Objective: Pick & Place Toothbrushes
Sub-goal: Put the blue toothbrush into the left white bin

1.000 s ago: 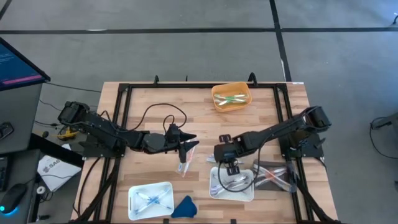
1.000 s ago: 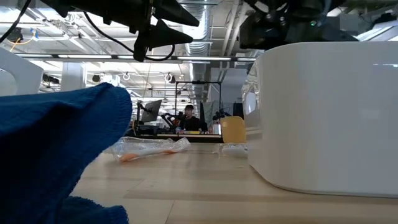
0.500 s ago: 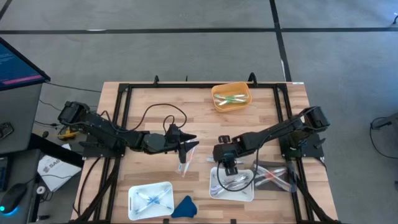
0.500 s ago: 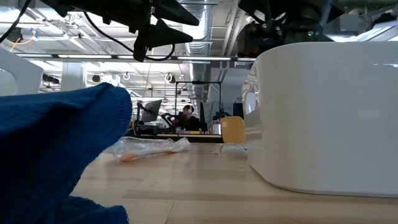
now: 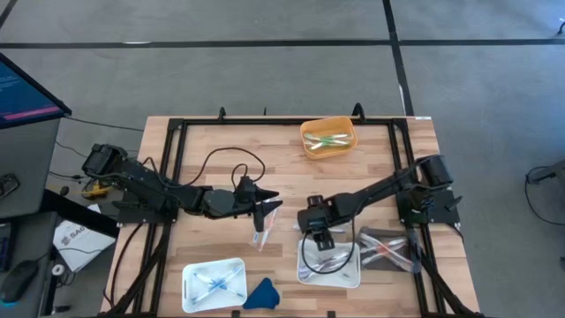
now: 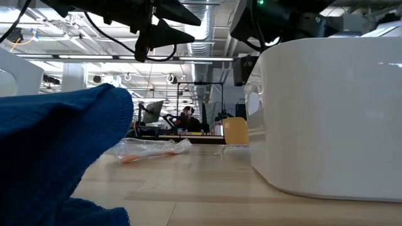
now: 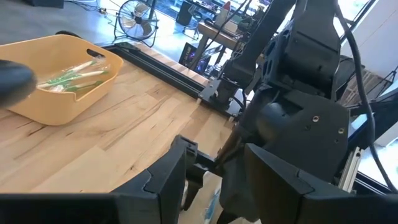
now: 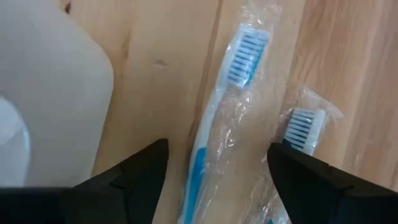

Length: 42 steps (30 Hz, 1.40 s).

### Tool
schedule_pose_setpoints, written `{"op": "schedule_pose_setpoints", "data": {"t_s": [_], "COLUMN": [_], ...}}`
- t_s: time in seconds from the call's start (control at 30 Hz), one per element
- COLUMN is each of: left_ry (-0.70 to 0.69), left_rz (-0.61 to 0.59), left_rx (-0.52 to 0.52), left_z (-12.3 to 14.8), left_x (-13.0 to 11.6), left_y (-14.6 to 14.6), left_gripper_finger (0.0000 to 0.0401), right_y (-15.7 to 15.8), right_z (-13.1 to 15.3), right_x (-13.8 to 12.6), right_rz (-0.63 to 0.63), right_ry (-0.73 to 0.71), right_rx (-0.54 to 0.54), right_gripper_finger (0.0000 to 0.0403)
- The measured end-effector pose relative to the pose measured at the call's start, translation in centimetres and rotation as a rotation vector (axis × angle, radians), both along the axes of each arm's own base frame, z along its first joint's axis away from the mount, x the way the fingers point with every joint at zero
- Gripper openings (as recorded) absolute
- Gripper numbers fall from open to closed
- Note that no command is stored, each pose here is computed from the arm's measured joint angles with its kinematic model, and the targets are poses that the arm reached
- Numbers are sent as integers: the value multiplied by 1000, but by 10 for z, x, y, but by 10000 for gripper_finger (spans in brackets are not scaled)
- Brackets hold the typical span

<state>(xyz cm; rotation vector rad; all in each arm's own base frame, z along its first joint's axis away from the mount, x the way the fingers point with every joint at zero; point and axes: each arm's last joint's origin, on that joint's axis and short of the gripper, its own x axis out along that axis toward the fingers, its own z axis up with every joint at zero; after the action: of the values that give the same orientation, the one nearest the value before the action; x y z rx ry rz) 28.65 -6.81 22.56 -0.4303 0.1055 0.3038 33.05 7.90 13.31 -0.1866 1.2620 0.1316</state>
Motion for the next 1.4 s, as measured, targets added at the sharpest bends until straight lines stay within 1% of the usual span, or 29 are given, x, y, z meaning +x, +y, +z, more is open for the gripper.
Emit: {"op": "schedule_pose_setpoints", "data": {"t_s": [0.13, 0.23, 0.37, 0.57, 0.6, 0.63, 0.7, 0.83, 0.9, 0.93, 1.03, 1.2, 1.3, 1.4], "left_ry": [1, 2, 1, 1, 1, 1, 1, 1, 1, 1, 1, 1, 1, 3], "left_rz": [-1, -1, -1, -1, -1, -1, -1, -1, -1, -1, -1, -1, -2, -16], "left_rx": [1, 3, 3, 3, 3, 3, 3, 3, 4, 4, 3, 4, 5, 3], "left_z": [-1, 0, 0, -1, -1, -1, -1, -1, -1, -1, -1, -1, -1, -1], "left_x": [0, 0, 0, 0, 0, 0, 0, 0, 0, 0, 0, 0, 0, 0], "left_y": [0, 0, 0, 0, 0, 0, 0, 0, 0, 0, 0, 0, 0, 0], "left_gripper_finger": [157, 157, 157, 157, 157, 157, 157, 157, 157, 157, 157, 157, 157, 157], "right_y": [-3, -3, -4, -5, -6, -8, -9, -12, -14, -15, -19, -20, -19, -14], "right_z": [1, 0, 0, 2, 3, 4, 7, 16, 20, 22, 31, 40, 43, 48], "right_x": [1, 1, 0, 0, 0, 0, 4, 9, 10, 10, 9, 3, 1, 0], "right_rz": [-12, -10, 1, 36, 35, 37, 27, -65, -111, -132, -169, -213, -215, -206], "right_ry": [13, 19, 26, 51, 62, 64, 52, 10, -8, -14, -37, -34, -40, -58], "right_rx": [5, 4, -2, -33, -45, -54, -73, -232, -303, -321, -320, -307, -304, -297], "right_gripper_finger": [255, 226, 161, 37, 21, 14, 18, 34, 29, 22, 8, 16, 6, 7]}}
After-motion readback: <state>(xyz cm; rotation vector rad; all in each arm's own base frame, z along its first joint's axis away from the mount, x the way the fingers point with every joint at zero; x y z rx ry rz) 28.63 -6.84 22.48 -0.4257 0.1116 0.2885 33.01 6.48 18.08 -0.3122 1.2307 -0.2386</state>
